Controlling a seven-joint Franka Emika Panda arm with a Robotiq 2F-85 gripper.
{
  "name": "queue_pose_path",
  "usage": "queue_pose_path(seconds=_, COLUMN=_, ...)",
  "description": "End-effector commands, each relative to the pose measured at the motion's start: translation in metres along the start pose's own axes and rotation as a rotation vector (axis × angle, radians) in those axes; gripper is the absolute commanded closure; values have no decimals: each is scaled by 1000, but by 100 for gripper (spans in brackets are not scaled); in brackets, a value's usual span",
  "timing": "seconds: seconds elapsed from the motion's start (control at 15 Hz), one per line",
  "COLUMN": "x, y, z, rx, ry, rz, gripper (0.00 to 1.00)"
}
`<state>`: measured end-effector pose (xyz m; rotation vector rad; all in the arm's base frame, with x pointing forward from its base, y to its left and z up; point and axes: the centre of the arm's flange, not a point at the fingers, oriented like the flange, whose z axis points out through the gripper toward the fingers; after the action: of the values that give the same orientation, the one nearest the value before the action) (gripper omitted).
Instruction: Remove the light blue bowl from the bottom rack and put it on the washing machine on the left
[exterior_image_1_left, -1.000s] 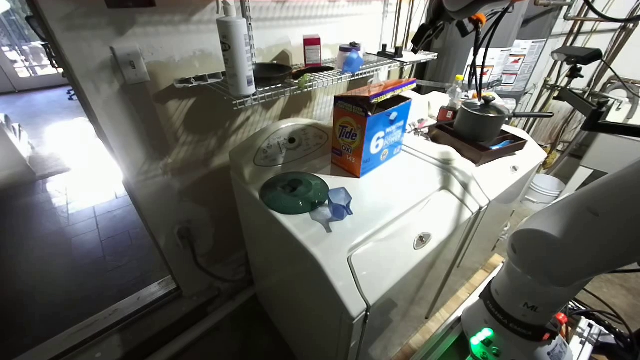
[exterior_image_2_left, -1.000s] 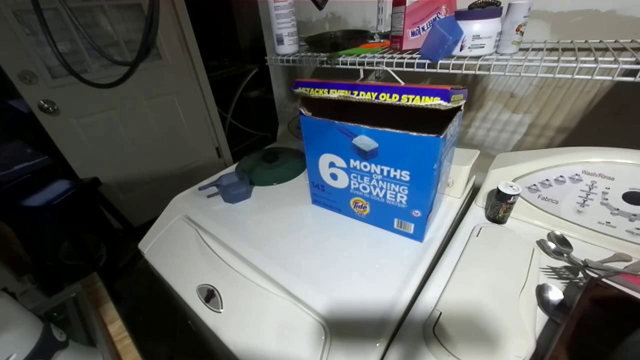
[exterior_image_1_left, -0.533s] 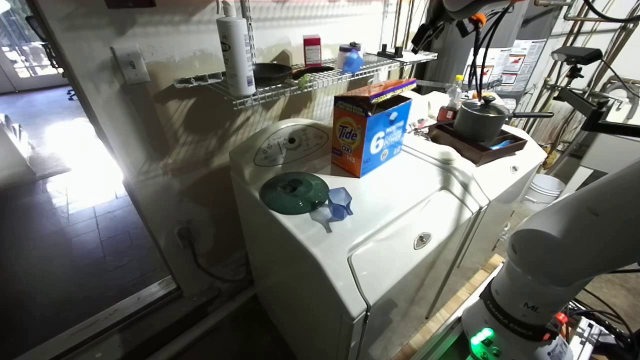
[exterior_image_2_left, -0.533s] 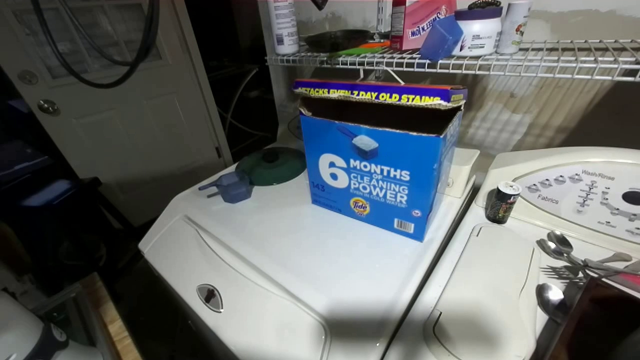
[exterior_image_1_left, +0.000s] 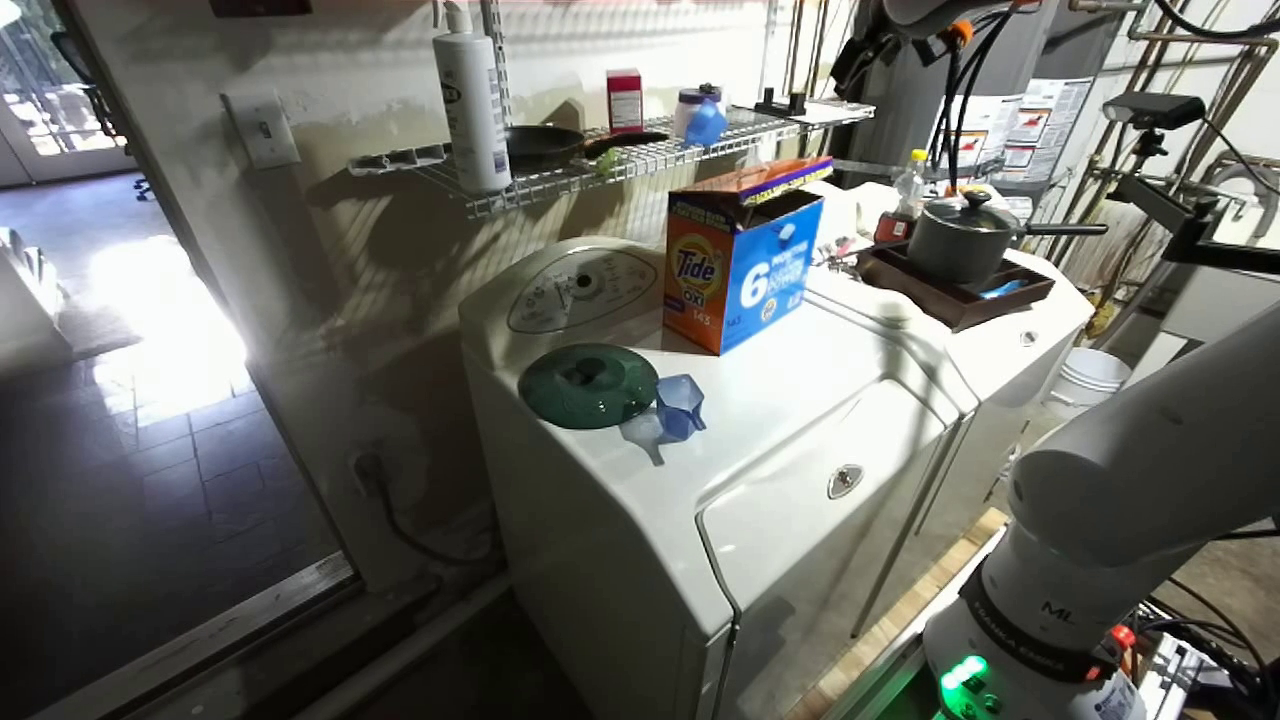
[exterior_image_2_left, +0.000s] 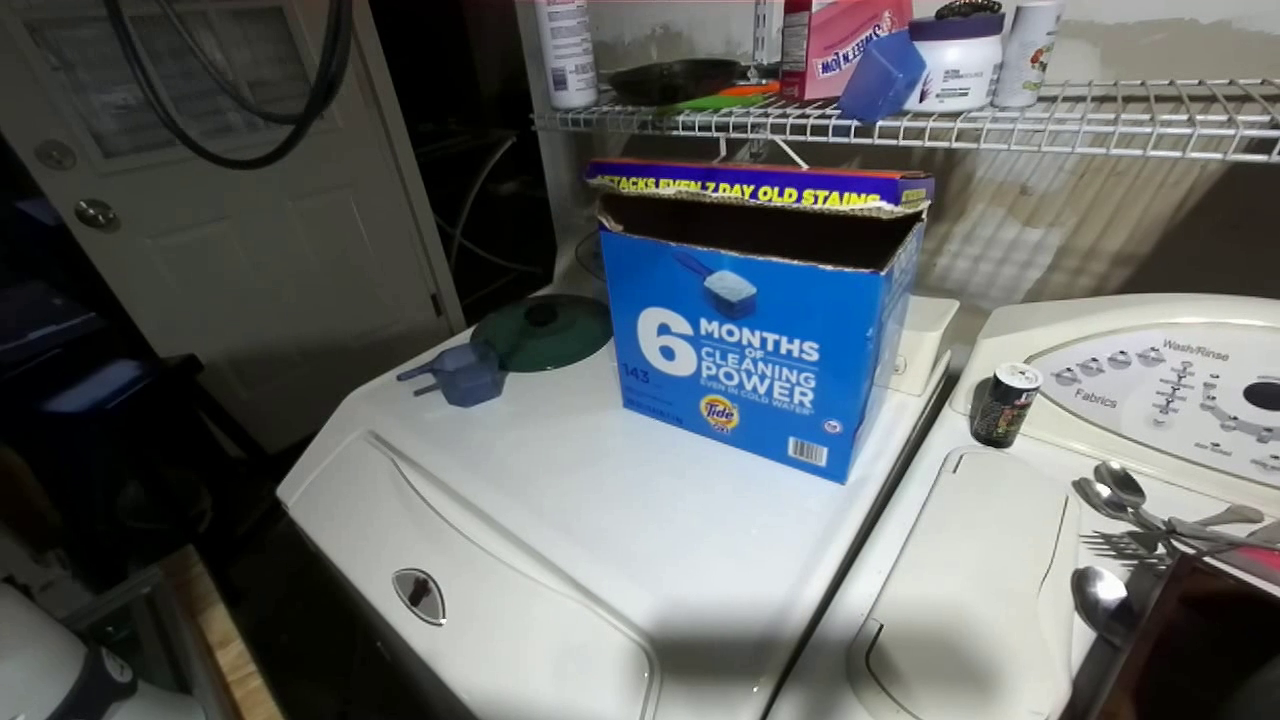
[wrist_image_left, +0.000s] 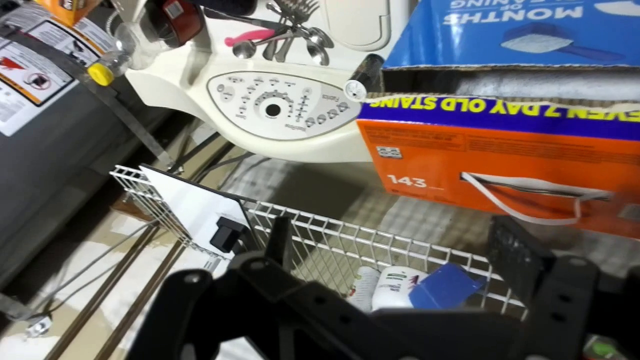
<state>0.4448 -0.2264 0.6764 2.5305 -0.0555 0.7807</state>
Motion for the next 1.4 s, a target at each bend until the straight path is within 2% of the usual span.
queue_pose_path(seconds=0.0, x=39, y=17, z=36, rx=-125, ry=-59, rz=22, gripper=0)
queue_pose_path(seconds=0.2, x=62, y=18, z=64, rx=-161, ry=-55, rz=18, gripper=0)
queue_pose_path(seconds=0.67, x=134, y=-2, z=98, rx=-145, ry=35, rz=4, gripper=0)
queue_pose_path(seconds=1.0, x=173, y=-36, z=117, rx=-135, ry=65, rz=38, gripper=0)
queue_pose_path(seconds=1.33, x=193, y=-79, z=143, rx=-116, ry=77, rz=65, gripper=0)
